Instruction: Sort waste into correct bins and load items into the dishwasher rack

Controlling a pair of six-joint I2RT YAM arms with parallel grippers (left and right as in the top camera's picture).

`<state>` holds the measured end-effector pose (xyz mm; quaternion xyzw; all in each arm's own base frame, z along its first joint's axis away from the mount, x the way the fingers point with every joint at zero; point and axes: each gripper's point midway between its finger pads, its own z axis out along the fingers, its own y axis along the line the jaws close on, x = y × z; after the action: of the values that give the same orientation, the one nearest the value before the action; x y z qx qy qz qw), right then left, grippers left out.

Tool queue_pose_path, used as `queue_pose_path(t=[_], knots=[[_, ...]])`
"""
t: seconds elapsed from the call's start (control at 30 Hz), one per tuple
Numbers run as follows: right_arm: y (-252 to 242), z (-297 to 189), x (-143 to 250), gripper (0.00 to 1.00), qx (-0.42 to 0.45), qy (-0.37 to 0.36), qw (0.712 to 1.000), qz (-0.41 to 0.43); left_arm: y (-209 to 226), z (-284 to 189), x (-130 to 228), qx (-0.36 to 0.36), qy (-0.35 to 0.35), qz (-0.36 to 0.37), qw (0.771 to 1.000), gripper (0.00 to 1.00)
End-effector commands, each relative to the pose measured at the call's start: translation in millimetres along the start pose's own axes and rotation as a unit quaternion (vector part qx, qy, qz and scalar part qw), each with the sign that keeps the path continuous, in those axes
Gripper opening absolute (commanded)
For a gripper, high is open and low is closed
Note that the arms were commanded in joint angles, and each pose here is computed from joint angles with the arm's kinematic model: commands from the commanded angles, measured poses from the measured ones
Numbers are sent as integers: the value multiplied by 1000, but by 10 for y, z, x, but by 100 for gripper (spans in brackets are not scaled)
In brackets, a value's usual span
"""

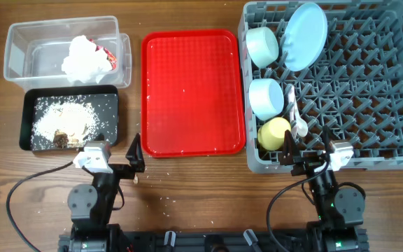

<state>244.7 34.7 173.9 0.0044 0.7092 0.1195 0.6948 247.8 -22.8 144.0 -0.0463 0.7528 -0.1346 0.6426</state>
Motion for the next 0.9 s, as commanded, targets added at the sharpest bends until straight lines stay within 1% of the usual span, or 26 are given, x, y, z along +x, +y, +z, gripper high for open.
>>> queue_pose_path(t=[0.0,0.07,0.87], knots=[[-12,-4,-19,100,5,-5,1000,5,-19,-37,-97,5,-26,13,1000,100],[-12,-4,-19,100,5,-5,1000,5,-42,-58,-170,9,-42,13,999,100],[-12,-4,-19,100,5,-5,1000,5,-37,-57,-159,8,-40,13,999,100]])
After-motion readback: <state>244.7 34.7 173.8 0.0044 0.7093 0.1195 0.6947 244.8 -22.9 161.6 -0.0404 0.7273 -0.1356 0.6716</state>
